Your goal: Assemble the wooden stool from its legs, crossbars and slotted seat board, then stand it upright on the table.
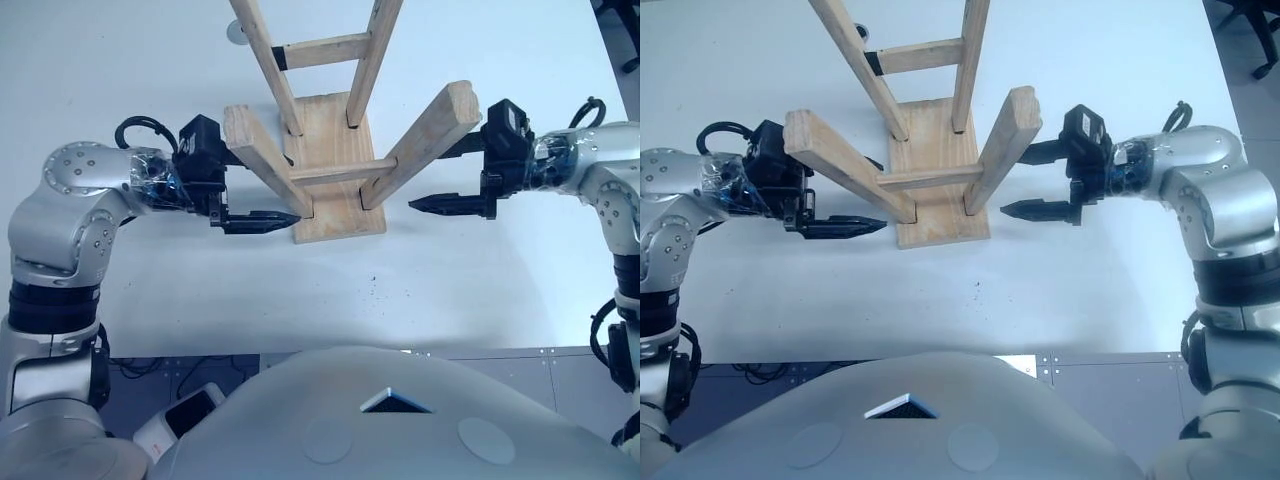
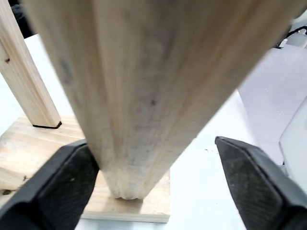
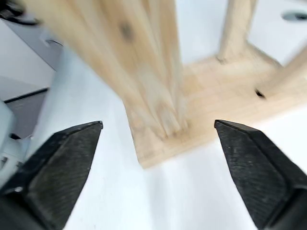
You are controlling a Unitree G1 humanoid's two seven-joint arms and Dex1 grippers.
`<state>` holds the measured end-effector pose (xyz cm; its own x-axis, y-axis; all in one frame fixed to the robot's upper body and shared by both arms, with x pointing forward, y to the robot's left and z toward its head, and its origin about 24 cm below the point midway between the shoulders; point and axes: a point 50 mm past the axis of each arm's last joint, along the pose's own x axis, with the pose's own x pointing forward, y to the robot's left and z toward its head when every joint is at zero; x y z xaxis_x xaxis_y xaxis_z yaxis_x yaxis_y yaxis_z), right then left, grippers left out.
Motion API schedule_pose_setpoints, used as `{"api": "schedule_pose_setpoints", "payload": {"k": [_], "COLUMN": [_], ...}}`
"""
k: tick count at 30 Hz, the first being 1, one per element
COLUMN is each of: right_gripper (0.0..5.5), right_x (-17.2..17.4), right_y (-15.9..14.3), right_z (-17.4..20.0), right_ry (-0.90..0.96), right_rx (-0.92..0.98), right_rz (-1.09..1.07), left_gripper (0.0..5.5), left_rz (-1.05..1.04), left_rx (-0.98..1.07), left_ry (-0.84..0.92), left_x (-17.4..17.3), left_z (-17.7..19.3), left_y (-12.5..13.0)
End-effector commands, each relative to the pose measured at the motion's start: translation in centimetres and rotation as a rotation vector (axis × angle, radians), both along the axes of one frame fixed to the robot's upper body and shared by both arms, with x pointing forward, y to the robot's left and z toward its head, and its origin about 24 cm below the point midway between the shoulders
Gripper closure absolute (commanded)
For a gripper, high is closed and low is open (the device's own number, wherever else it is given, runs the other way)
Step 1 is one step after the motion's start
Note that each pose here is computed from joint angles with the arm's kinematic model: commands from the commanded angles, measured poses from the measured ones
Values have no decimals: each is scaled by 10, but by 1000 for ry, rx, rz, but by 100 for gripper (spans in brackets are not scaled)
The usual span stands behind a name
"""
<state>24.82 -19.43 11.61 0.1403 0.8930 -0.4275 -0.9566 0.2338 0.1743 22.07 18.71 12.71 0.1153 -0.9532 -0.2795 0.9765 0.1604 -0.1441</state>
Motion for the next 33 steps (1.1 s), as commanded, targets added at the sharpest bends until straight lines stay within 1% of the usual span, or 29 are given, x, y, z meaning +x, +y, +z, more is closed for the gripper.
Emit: {"api": "schedule_pose_setpoints", "payload": {"k": [1,3,5,7,8,11,14,16,18,20,22,24,27,29,31,33], "right_gripper": [71,71,71,71,71,71,71,71,71,71,71,71,71,71,71,71], "right_x": [-12,-23,-31,-37,-39,-44,-46,-41,-27,-4,12,17,16,14,5,-7], "right_y": [-17,-17,-13,-6,-1,17,29,34,35,30,25,20,11,2,-6,-4], "right_z": [-1,-9,-14,-13,-9,4,9,8,7,4,3,4,1,-1,-3,-7], "right_ry": [-4,33,54,79,107,185,221,201,127,8,-84,-134,-158,-158,-126,-77], "right_rx": [-86,-90,-83,-33,36,219,281,278,262,224,186,168,127,93,69,79], "right_rz": [-2,18,29,41,40,56,70,57,-10,-139,-218,-240,-228,-227,-195,-147], "left_gripper": [106,106,106,106,106,106,106,106,106,106,106,106,106,106,106,106], "left_rz": [53,144,215,229,259,414,504,458,297,139,70,68,128,156,241,324], "left_rx": [97,165,176,186,197,148,61,10,-9,-11,-49,-53,51,114,221,295], "left_ry": [50,34,24,19,-1,-94,-140,-125,-101,-48,-10,-7,-3,37,28,-19], "left_x": [-4,6,15,15,18,41,57,53,34,10,-4,-8,-6,-9,0,15], "left_z": [-9,-19,-24,-27,-30,-30,-28,-28,-31,-35,-32,-30,-44,-54,-67,-70], "left_y": [20,36,43,47,49,47,33,20,5,-8,-19,-23,-10,3,28,50]}}
